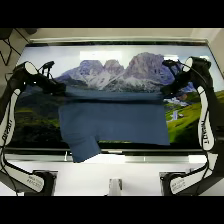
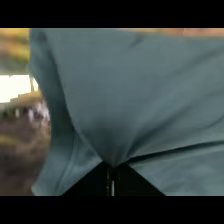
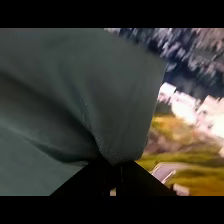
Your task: Fold the shirts.
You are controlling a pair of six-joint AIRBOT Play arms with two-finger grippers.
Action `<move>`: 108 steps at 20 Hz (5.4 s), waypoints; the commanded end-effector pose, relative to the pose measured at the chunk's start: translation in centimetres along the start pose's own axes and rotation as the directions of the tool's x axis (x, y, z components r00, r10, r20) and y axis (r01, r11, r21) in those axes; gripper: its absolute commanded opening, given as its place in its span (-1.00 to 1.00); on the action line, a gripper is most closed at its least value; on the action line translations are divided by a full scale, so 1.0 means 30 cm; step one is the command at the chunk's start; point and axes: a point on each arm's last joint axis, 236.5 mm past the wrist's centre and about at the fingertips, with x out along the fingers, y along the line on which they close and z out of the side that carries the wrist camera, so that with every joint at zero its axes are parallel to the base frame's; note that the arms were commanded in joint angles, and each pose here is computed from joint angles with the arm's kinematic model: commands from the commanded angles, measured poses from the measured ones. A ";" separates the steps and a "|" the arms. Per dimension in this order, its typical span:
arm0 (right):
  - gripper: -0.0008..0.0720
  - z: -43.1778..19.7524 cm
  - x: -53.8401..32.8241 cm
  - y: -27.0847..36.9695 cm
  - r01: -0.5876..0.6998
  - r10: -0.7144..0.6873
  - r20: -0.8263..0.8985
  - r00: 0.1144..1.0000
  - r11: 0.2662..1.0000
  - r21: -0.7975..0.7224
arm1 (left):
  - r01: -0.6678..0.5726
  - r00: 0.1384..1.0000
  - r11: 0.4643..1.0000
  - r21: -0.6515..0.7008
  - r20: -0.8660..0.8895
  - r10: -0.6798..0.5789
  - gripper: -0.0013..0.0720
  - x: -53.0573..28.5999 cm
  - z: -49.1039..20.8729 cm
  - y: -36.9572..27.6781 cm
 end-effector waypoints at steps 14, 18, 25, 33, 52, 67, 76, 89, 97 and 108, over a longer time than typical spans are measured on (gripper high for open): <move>0.47 -0.389 -0.171 0.090 -0.244 0.267 -0.201 0.943 0.961 0.130 | 0.029 0.941 0.965 -0.261 -0.319 -0.114 0.48 -0.135 -0.558 -0.004; 0.47 -0.444 -0.154 0.119 -0.223 0.243 -0.154 0.958 0.965 0.137 | 0.138 0.938 0.893 -0.428 -0.234 -0.257 0.46 0.033 -0.845 -0.129; 0.47 -0.459 -0.157 0.158 -0.261 0.281 -0.160 0.946 0.956 0.136 | 0.183 0.932 0.876 -0.446 -0.205 -0.298 0.44 0.121 -0.899 -0.197; 0.73 -0.690 -0.012 0.321 -0.350 0.397 -0.319 0.861 0.916 0.196 | 0.177 0.950 0.907 -0.381 -0.175 -0.259 -0.85 0.157 -0.869 -0.238; 0.45 -0.685 0.186 0.440 -0.415 0.514 -0.244 0.822 0.835 0.363 | 0.207 0.962 0.923 -0.324 -0.104 -0.252 -0.88 0.103 -0.831 -0.253; -0.90 -0.230 -0.105 0.104 -0.145 0.135 0.106 0.985 0.985 0.098 | 0.181 0.967 0.979 -0.099 0.198 -0.159 -0.89 -0.247 -0.311 -0.177; -0.89 -0.010 0.158 0.063 -0.095 0.095 0.004 0.995 0.988 0.124 | 0.210 0.978 0.962 -0.175 0.027 -0.208 -0.88 0.039 -0.014 -0.098; 0.93 -0.141 0.200 0.013 -0.479 0.474 0.107 0.874 0.804 0.352 | 0.291 0.947 0.957 -0.018 0.146 -0.286 0.30 -0.218 0.100 -0.258; -0.12 -0.037 0.302 0.142 -0.517 0.513 0.110 0.852 0.787 0.336 | 0.315 0.939 0.942 0.118 0.106 -0.327 0.29 -0.196 0.059 -0.507; -0.90 -0.005 -0.487 0.257 -0.440 0.406 0.351 0.843 0.898 0.018 | 0.517 0.853 0.856 -0.026 0.107 -0.512 -0.88 0.330 -0.084 -1.133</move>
